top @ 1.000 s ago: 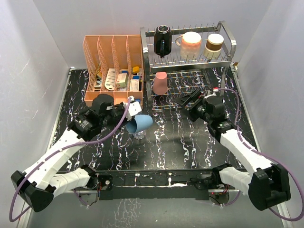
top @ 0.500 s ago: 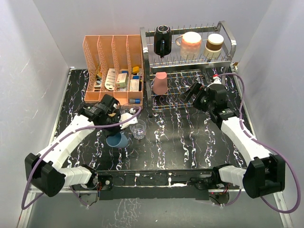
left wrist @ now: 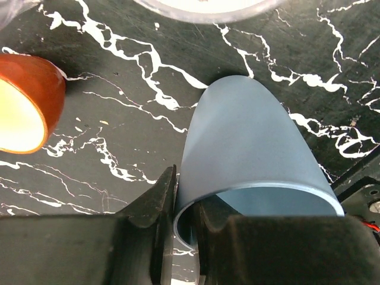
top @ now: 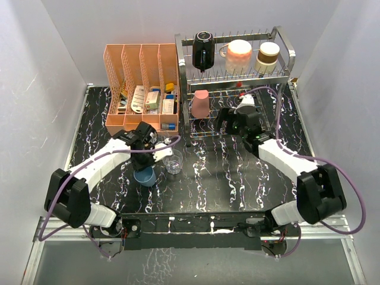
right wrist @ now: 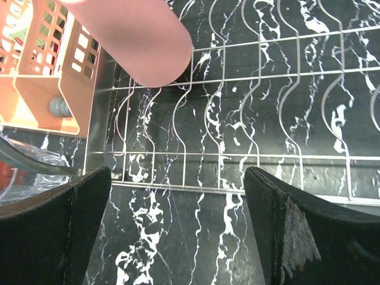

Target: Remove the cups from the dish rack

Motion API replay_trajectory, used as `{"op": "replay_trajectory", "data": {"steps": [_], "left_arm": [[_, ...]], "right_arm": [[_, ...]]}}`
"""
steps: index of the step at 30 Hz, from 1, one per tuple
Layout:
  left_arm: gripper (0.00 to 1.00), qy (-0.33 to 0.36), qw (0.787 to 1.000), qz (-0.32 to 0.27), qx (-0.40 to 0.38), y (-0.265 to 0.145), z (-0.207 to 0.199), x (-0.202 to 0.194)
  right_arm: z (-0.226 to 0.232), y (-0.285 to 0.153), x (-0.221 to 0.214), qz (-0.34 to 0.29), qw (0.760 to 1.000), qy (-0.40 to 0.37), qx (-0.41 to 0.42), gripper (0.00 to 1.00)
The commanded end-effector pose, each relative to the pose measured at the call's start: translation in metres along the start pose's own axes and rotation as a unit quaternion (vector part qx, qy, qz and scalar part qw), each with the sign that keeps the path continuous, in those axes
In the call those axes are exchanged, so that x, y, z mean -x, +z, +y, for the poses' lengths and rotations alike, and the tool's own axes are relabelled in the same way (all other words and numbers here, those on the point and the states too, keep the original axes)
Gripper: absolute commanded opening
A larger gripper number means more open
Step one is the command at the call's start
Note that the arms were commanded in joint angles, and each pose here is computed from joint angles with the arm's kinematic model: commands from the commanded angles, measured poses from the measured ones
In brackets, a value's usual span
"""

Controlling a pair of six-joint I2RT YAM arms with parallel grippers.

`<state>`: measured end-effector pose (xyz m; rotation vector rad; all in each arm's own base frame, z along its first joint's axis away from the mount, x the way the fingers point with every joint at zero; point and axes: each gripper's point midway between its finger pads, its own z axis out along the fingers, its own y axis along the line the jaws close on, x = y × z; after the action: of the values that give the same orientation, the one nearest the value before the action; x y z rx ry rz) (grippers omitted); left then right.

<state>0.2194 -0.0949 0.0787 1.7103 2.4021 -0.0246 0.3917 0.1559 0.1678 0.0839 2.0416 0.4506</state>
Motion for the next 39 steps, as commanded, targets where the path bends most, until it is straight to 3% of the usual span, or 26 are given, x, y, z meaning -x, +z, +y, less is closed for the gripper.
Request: {"op": "replay_trajectory", "data": {"steps": [1, 5, 14, 23, 34, 39], "left_arm": [[0.11, -0.024, 0.999, -0.027, 0.018, -0.001, 0.015, 0.019], [0.43, -0.033, 0.997, -0.064, 0.014, -0.016, 0.017, 0.036], [0.64, -0.041, 0.989, -0.139, 0.014, -0.072, 0.017, 0.066], [0.70, -0.033, 0.978, -0.207, -0.009, -0.111, 0.002, 0.085], [0.69, -0.009, 0.967, -0.253, -0.014, -0.127, -0.008, 0.093], [0.69, 0.007, 0.963, -0.271, -0.004, -0.134, -0.009, 0.095]], "right_arm": [[0.018, 0.021, 0.043, -0.090, 0.994, -0.063, 0.008, 0.98], [0.029, 0.036, 0.053, -0.137, 0.987, -0.082, 0.035, 0.98], [0.057, 0.078, 0.057, -0.164, 0.972, -0.140, 0.089, 0.98], [0.077, 0.116, 0.049, -0.161, 0.965, -0.169, 0.122, 0.98], [0.075, 0.164, 0.044, -0.163, 0.965, -0.185, 0.087, 0.98], [0.072, 0.165, 0.043, -0.168, 0.964, -0.193, 0.076, 0.82]]}}
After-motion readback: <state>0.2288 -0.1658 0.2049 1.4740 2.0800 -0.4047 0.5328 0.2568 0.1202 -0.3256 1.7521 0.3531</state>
